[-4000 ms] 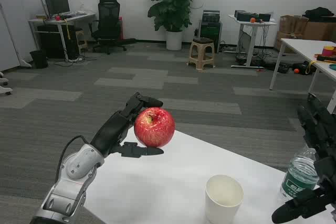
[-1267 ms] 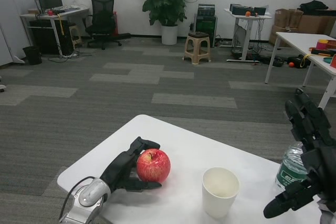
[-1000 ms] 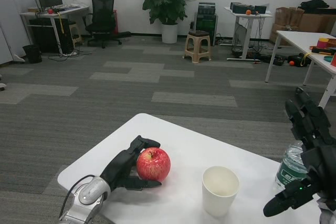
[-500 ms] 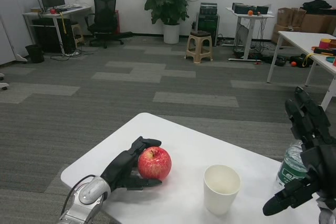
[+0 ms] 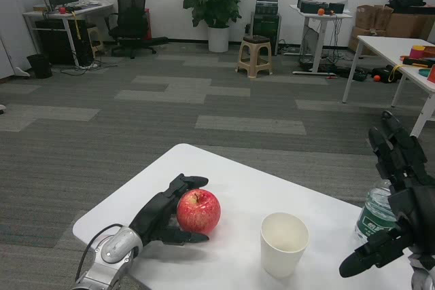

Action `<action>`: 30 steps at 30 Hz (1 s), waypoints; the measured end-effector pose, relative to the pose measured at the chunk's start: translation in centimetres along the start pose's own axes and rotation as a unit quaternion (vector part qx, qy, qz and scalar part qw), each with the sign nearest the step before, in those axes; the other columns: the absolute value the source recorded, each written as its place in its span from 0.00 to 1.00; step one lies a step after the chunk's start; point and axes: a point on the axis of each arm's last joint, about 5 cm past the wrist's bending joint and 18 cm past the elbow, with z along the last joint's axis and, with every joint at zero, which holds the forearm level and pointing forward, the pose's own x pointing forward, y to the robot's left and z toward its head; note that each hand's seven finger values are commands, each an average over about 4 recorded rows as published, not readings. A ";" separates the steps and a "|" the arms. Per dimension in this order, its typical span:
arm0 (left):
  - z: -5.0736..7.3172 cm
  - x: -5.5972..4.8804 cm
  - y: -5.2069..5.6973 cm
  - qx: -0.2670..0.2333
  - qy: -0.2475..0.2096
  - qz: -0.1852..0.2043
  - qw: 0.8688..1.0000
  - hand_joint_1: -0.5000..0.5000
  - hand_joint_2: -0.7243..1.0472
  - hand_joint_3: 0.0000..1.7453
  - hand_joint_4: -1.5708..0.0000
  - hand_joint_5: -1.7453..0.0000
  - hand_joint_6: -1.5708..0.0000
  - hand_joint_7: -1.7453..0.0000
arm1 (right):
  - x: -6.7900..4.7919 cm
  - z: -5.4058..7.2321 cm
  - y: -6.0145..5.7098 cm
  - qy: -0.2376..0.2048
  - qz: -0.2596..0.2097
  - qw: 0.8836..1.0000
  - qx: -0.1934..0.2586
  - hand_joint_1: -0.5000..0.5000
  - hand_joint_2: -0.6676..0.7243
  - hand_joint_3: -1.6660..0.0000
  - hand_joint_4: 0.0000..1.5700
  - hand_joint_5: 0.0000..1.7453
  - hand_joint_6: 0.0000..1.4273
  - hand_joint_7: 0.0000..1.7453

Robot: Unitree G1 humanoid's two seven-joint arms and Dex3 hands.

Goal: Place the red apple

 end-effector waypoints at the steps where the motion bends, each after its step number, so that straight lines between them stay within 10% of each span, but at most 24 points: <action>1: 0.0 0.0 0.0 0.000 -0.001 0.000 1.000 0.00 0.33 0.00 1.00 0.82 1.00 0.56 | 0.0 0.0 0.0 0.000 0.000 1.000 0.000 0.17 0.77 0.95 0.00 0.00 0.00 0.08; 11: 0.1 0.0 0.0 -0.016 -0.011 0.011 1.000 0.00 0.05 0.00 1.00 0.88 1.00 0.58 | 0.0 0.0 0.0 0.000 0.000 1.000 0.000 0.17 0.77 0.98 0.00 0.00 0.00 0.08; 30: 1.5 0.3 1.0 -0.020 -0.074 0.070 0.995 0.00 0.05 0.00 1.00 0.96 1.00 0.68 | 0.0 0.0 0.0 0.000 0.000 1.000 0.000 0.17 0.77 0.95 0.00 0.00 0.00 0.08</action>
